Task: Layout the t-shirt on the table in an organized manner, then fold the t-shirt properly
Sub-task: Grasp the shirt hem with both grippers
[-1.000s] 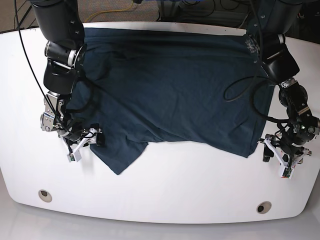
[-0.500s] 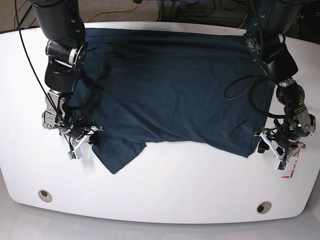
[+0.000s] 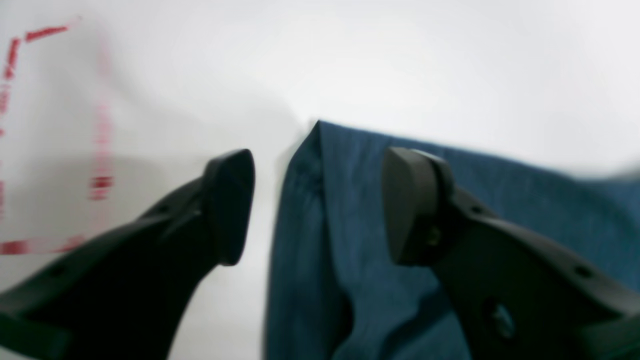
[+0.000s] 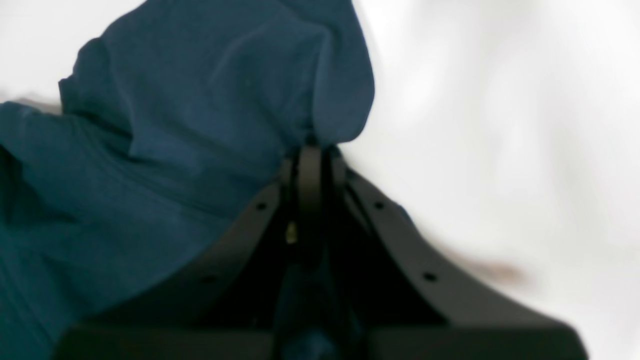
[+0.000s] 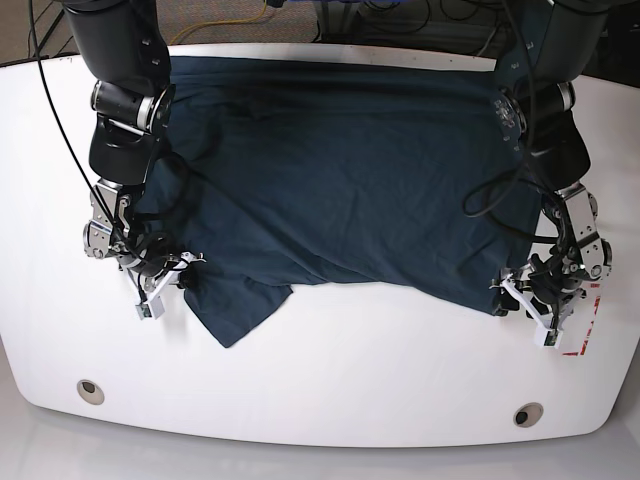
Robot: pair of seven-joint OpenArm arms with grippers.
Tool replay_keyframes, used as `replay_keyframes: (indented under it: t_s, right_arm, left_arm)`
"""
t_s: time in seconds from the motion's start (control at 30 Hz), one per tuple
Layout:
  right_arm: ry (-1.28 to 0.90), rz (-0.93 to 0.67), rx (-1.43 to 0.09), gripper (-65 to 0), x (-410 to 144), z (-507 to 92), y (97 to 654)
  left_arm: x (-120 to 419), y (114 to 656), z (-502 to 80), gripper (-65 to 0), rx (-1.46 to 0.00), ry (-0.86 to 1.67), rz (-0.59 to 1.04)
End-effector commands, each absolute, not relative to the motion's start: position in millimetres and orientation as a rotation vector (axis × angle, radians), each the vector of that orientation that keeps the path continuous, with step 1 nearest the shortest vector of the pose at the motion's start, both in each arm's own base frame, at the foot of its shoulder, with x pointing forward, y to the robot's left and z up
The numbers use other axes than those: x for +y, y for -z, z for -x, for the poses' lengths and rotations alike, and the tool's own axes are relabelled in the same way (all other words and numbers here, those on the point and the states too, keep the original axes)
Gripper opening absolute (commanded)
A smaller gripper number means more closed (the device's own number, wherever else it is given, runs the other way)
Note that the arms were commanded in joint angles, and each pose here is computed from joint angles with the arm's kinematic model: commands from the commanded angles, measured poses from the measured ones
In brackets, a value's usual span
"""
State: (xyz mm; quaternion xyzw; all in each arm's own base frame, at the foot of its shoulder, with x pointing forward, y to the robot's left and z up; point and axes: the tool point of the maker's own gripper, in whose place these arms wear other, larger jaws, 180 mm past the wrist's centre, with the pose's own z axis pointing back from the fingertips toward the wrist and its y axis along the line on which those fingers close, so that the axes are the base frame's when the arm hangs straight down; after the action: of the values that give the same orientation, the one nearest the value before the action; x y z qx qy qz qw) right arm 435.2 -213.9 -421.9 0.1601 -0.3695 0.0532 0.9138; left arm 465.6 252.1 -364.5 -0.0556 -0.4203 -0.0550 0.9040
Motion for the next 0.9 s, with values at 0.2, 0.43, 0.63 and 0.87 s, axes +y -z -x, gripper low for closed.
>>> replay_keyframes:
  t_s: [0.2, 0.43, 0.63, 0.87]
  right_arm:
    - [-0.121, -0.321, -0.815, -64.5, -218, -451, 401]
    - [-0.121, -0.321, -0.815, -64.5, -218, -451, 401]
    - [-0.119, -0.323, -0.817, -64.4, -218, -451, 401]
    - [-0.118, -0.325, -0.819, -64.4, -218, -452, 401]
  left_arm:
    - [272, 355, -490, -21.1, -0.950, -0.016, 0.103]
    - [256, 373, -494, -21.1, -0.921, 0.028, 0.090]
    - [250, 388, -489, -21.1, -0.895, 0.033, 0.093]
    - [244, 399, -485, -21.2, -0.860, 0.027, 0.113]
